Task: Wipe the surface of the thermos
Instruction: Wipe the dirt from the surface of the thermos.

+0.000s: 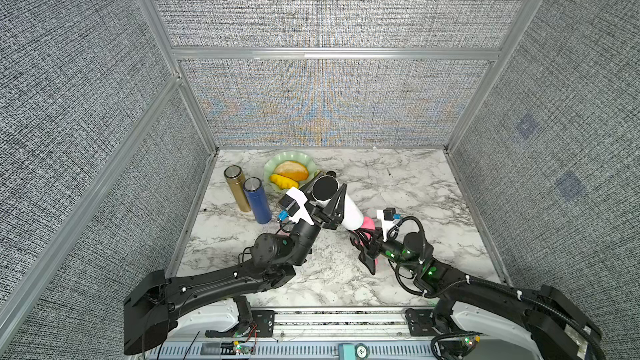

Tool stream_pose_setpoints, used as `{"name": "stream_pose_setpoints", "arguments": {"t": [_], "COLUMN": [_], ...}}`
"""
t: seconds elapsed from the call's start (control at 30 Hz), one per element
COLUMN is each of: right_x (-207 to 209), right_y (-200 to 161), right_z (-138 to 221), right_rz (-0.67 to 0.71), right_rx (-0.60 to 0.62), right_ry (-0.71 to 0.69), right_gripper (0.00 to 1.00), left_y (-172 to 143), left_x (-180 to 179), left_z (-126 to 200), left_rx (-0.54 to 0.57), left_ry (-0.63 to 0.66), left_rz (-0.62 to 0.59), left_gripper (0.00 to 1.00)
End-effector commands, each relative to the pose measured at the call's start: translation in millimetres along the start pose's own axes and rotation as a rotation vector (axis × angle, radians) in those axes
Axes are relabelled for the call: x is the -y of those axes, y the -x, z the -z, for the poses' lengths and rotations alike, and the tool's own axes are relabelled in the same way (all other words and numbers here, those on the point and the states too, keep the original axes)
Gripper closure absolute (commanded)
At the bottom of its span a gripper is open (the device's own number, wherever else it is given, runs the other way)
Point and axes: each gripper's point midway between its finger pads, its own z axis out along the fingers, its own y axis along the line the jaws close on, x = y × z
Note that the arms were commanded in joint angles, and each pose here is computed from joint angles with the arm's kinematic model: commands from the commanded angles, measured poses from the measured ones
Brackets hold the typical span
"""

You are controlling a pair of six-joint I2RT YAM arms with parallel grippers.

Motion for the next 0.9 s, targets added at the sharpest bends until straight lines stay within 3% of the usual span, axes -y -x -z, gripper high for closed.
{"name": "stream_pose_setpoints", "arguments": {"t": [0.0, 0.1, 0.33, 0.53, 0.67, 0.87], "right_x": [-21.7, -26.2, -79.9, -54.7, -45.3, -86.8], "right_y": [47.7, 48.9, 30.4, 40.4, 43.8, 34.0], "right_z": [13.8, 15.2, 12.8, 20.6, 22.6, 13.5], "right_rz": [0.019, 0.033, 0.075, 0.053, 0.054, 0.124], "right_rx": [0.212, 0.2, 0.158, 0.242, 0.236, 0.154], "right_ry": [0.079, 0.089, 0.303, 0.189, 0.134, 0.257], "right_gripper": [1.0, 1.0, 1.0, 1.0, 1.0, 1.0], "left_y": [9.4, 6.8, 6.2, 4.3, 5.6, 5.2], "left_x": [0.7, 4.9, 3.7, 6.0, 4.9, 3.7], "left_z": [1.7, 4.8, 5.9, 3.4, 6.3, 7.5], "left_rx": [0.014, -0.004, 0.013, 0.009, 0.01, 0.017], "left_ry": [-0.009, -0.04, -0.037, -0.044, -0.044, -0.039], "left_rz": [0.112, 0.142, 0.135, 0.128, 0.127, 0.124], "left_gripper": [1.0, 1.0, 1.0, 1.0, 1.0, 1.0]}}
